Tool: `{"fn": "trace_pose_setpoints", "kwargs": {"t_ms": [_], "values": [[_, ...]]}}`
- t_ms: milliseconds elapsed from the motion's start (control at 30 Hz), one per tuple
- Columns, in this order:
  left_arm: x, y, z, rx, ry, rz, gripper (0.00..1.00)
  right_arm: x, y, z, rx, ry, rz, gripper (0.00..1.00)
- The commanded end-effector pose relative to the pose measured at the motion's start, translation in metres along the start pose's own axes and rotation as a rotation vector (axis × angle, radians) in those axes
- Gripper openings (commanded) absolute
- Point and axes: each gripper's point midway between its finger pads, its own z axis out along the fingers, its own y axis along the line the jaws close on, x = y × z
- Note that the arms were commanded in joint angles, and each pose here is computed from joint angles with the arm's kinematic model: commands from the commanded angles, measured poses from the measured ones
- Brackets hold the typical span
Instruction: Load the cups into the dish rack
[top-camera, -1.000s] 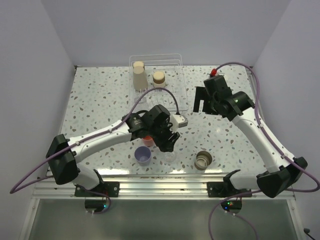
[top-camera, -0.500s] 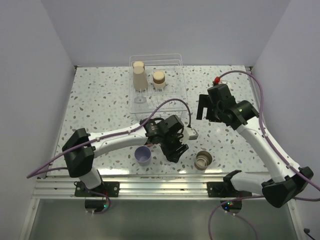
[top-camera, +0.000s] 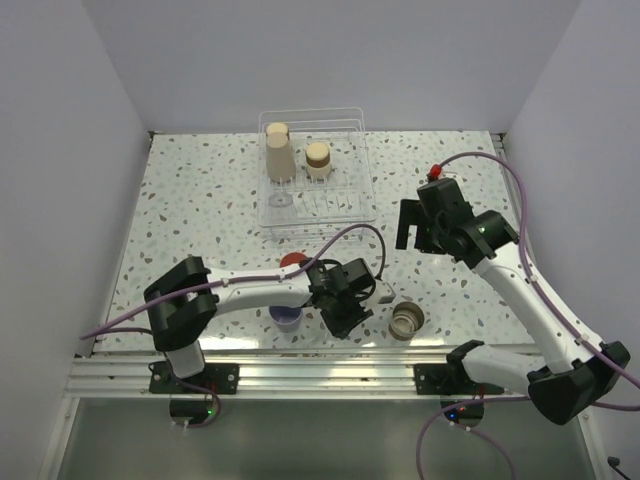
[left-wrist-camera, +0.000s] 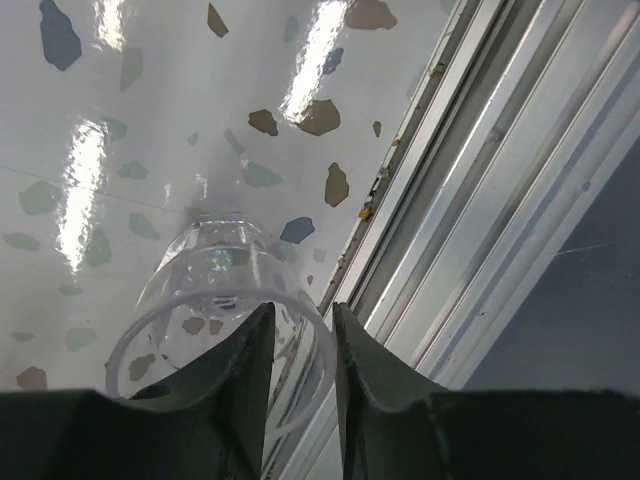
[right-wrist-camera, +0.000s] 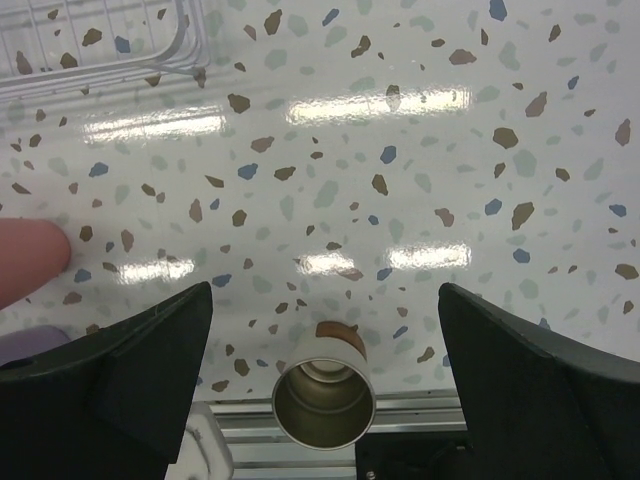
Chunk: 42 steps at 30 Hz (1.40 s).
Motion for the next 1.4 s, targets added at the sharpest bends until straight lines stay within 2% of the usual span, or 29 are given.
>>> {"fn": "trace_pose_setpoints", "kwargs": {"t_ms": [0,33,67,133,233,367,400,433,467,500,567,600,633,667,700,733,767,800,833,867,900,967,1100,1133,1367], "values": [[-0.003,0.005,0.012,-0.052,-0.027,-0.013,0.32,-0.004,0.0,-0.004,-0.02,-0.032,0.006,0.98],[-0.004,0.004,0.013,-0.054,-0.031,-0.007,0.28,-0.005,-0.001,-0.005,-0.019,-0.033,0.006,0.98],[-0.004,0.004,0.014,-0.06,-0.033,-0.01,0.16,-0.005,-0.001,-0.005,-0.02,-0.034,0.0,0.98],[-0.01,0.007,0.01,-0.083,-0.047,-0.013,0.0,-0.007,0.0,-0.006,-0.022,-0.038,-0.004,0.98],[-0.03,0.009,-0.011,-0.12,-0.102,-0.007,0.0,-0.015,0.002,-0.01,-0.032,-0.051,0.0,0.98],[-0.073,0.021,-0.057,-0.136,-0.225,-0.036,0.0,-0.056,0.017,-0.028,-0.111,-0.12,0.059,0.98],[-0.091,0.021,-0.079,-0.117,-0.289,-0.044,0.0,-0.064,0.021,-0.028,-0.132,-0.119,0.071,0.98],[-0.101,0.04,-0.095,-0.125,-0.335,-0.092,0.0,-0.075,0.025,-0.032,-0.162,-0.133,0.092,0.98],[-0.111,0.048,-0.11,-0.118,-0.38,-0.117,0.0,-0.094,0.04,-0.046,-0.267,-0.158,0.127,0.98],[-0.131,0.049,-0.137,-0.079,-0.479,-0.118,0.0,-0.108,0.035,-0.044,-0.285,-0.164,0.173,0.98],[-0.148,0.081,-0.172,-0.069,-0.602,-0.183,0.0,-0.141,0.044,-0.058,-0.382,-0.221,0.236,0.98],[-0.165,0.079,-0.195,0.002,-0.701,-0.162,0.0,-0.145,0.059,-0.055,-0.447,-0.19,0.234,0.98],[-0.171,0.104,-0.213,0.009,-0.767,-0.204,0.0,-0.152,0.069,-0.059,-0.497,-0.187,0.237,0.98],[-0.177,0.109,-0.226,0.066,-0.823,-0.255,0.0,-0.167,0.08,-0.071,-0.562,-0.213,0.268,0.98],[-0.192,0.103,-0.247,0.168,-0.936,-0.195,0.0,-0.169,0.095,-0.077,-0.657,-0.183,0.275,0.98],[-0.193,0.123,-0.264,0.196,-1.011,-0.222,0.0,-0.174,0.105,-0.081,-0.716,-0.175,0.297,0.98],[-0.197,0.121,-0.28,0.296,-1.071,-0.285,0.0,-0.188,0.116,-0.083,-0.791,-0.186,0.358,0.98],[-0.202,0.115,-0.298,0.373,-1.175,-0.188,0.0,-0.191,0.125,-0.086,-0.847,-0.172,0.381,0.98],[-0.2,0.124,-0.309,0.401,-1.223,-0.198,0.0,-0.192,0.134,-0.092,-0.918,-0.144,0.395,0.97],[-0.2,0.124,-0.317,0.472,-1.244,-0.248,0.0,-0.2,0.143,-0.092,-0.979,-0.136,0.448,0.97],[-0.203,0.123,-0.324,0.504,-1.286,-0.191,0.0,-0.203,0.147,-0.092,-1.011,-0.128,0.47,0.96],[-0.205,0.123,-0.331,0.564,-1.299,-0.2,0.0,-0.206,0.157,-0.089,-1.069,-0.094,0.518,0.95],[-0.207,0.117,-0.345,0.651,-1.368,-0.127,0.0,-0.21,0.158,-0.08,-1.066,-0.09,0.538,0.95],[-0.206,0.119,-0.347,0.689,-1.368,-0.158,0.0,-0.21,0.159,-0.078,-1.062,-0.089,0.54,0.95],[-0.203,0.119,-0.358,0.747,-1.418,-0.124,0.0,-0.211,0.162,-0.067,-1.074,-0.067,0.594,0.91]]}}
